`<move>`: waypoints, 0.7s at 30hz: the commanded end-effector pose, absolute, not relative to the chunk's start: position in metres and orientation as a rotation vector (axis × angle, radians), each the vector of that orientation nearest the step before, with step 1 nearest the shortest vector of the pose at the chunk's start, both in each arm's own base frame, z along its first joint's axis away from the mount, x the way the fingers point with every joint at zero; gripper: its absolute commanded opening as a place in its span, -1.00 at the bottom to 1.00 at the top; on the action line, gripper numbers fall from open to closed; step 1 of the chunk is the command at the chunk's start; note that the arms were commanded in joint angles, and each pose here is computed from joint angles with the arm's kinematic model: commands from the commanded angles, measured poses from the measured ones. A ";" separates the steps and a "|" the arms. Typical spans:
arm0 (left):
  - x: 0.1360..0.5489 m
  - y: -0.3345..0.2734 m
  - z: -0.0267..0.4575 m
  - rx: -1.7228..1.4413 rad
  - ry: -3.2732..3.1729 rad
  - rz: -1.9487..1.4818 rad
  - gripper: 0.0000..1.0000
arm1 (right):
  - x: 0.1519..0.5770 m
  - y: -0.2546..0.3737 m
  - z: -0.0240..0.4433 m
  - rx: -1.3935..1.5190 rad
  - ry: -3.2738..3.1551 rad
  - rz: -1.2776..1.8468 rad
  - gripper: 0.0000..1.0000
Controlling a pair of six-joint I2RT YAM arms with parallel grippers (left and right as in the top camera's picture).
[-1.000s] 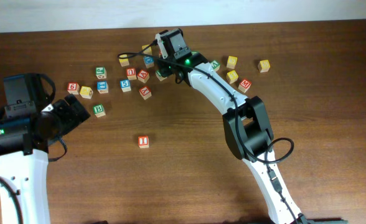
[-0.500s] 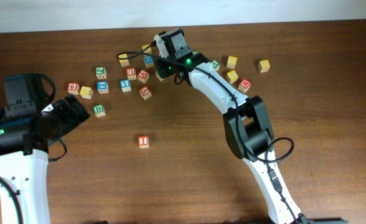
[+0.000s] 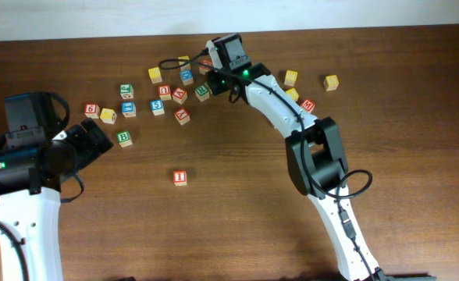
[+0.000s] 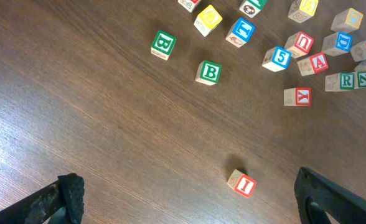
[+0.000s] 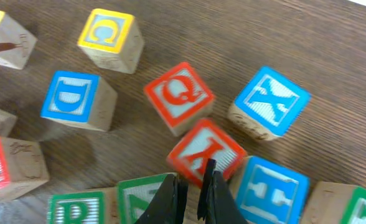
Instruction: Spell out ICRA
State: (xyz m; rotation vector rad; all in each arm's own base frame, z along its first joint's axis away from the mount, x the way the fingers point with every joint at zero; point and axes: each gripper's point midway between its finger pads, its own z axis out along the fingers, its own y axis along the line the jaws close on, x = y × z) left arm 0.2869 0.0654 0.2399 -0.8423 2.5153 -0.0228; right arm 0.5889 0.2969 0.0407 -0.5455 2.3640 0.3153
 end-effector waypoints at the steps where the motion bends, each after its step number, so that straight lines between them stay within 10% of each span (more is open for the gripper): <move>1: 0.286 0.069 0.239 -0.869 2.509 -0.010 0.98 | 0.588 0.288 0.025 -0.513 2.409 0.294 -0.89; 21: 0.286 0.069 0.239 -0.869 2.509 -0.011 0.98 | 0.566 0.319 0.027 -0.602 2.423 0.369 -0.76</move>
